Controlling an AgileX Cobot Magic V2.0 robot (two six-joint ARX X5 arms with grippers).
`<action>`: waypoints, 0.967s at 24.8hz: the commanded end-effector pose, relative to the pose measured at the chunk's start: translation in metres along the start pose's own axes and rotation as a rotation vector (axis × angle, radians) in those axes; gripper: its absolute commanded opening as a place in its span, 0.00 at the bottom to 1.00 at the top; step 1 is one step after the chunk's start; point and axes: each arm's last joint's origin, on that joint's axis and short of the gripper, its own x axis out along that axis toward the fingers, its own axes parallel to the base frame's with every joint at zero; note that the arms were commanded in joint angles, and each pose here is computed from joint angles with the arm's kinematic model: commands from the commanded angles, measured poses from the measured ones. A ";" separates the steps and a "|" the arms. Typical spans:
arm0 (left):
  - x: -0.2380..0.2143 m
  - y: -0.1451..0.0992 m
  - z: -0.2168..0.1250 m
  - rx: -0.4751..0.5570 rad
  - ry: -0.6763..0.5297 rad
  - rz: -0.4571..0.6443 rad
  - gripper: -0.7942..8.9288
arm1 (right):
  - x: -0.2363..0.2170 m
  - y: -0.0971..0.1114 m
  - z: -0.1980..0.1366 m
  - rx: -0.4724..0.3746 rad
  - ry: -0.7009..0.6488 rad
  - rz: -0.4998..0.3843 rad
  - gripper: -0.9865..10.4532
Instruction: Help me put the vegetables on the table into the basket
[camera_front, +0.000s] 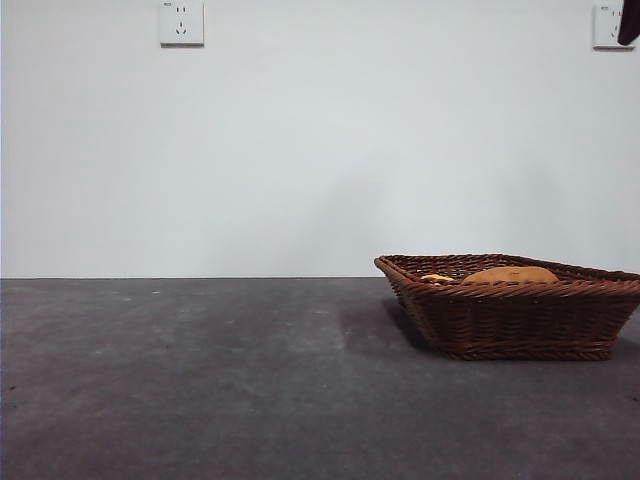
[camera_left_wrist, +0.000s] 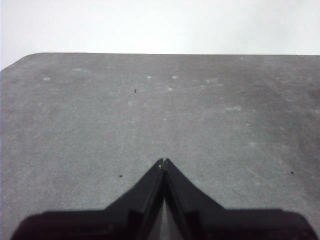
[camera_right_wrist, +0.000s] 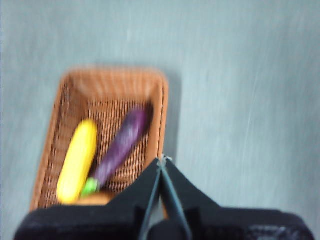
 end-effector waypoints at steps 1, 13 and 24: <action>0.001 0.000 -0.003 0.010 0.003 0.003 0.08 | 0.004 -0.001 0.006 -0.007 -0.054 -0.008 0.09; 0.003 0.001 -0.005 0.010 0.040 0.005 0.08 | -0.003 -0.017 0.015 0.006 -0.173 -0.125 0.09; 0.004 0.000 -0.007 0.010 0.064 0.002 0.08 | -0.060 0.016 -0.113 -0.094 -0.896 -0.209 0.09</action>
